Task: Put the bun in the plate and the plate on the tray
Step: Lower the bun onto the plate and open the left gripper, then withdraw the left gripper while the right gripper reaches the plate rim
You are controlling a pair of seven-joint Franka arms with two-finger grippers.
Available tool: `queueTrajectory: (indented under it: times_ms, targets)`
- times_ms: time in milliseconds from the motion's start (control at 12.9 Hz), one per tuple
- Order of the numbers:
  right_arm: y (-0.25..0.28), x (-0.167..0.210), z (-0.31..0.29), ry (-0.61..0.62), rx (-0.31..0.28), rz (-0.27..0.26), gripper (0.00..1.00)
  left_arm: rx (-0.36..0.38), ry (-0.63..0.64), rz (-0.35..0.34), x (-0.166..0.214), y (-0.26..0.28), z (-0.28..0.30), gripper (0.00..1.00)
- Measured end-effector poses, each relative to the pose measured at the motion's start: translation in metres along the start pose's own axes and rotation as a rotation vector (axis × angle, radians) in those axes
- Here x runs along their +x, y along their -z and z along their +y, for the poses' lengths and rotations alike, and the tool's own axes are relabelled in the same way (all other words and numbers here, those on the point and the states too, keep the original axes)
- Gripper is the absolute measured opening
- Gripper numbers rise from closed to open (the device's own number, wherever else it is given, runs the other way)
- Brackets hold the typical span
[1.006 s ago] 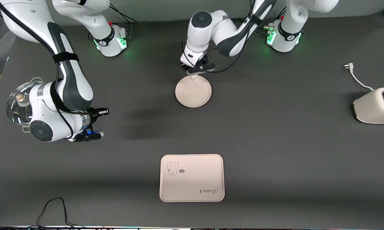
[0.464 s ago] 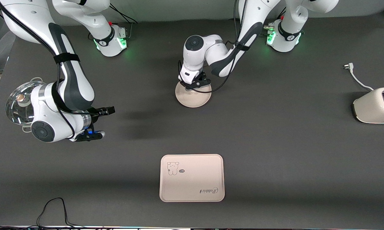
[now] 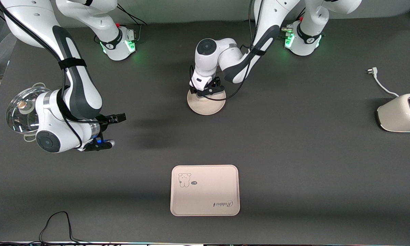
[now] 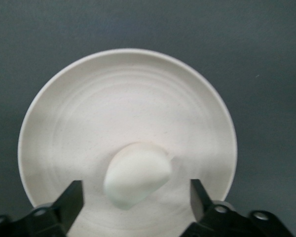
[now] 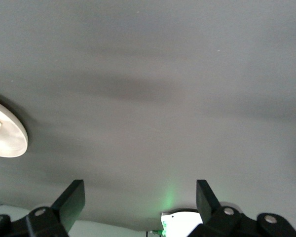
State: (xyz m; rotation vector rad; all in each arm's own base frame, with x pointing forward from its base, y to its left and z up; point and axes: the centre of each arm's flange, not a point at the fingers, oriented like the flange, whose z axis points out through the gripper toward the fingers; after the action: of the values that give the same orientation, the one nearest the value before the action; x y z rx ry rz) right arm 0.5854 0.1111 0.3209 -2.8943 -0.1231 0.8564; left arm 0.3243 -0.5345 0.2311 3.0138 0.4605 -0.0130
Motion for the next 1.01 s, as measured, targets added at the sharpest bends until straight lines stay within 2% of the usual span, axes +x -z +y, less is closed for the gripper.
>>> queueTrajectory:
  times_ms: [309,464,696,851,1006]
  targets:
    - [-0.023,0.005,-0.035,-0.005,-0.01,-0.004,1.0,0.064,-0.013,0.078,0.045,0.089,-0.006,1.0]
    - [-0.038,0.005,-0.074,-0.004,-0.029,0.011,1.0,0.051,-0.011,0.096,0.098,0.145,-0.03,1.0]
    - [-0.075,0.003,-0.126,-0.027,0.003,0.021,1.0,0.064,-0.001,0.114,0.195,0.204,-0.096,1.0]
    - [-0.1,-0.004,-0.16,-0.082,-0.011,0.032,1.0,0.11,-0.001,0.102,0.237,0.236,-0.139,1.0]
    - [-0.132,-0.017,-0.204,-0.097,-0.038,0.053,1.0,0.157,-0.027,0.055,0.262,0.263,-0.172,1.0]
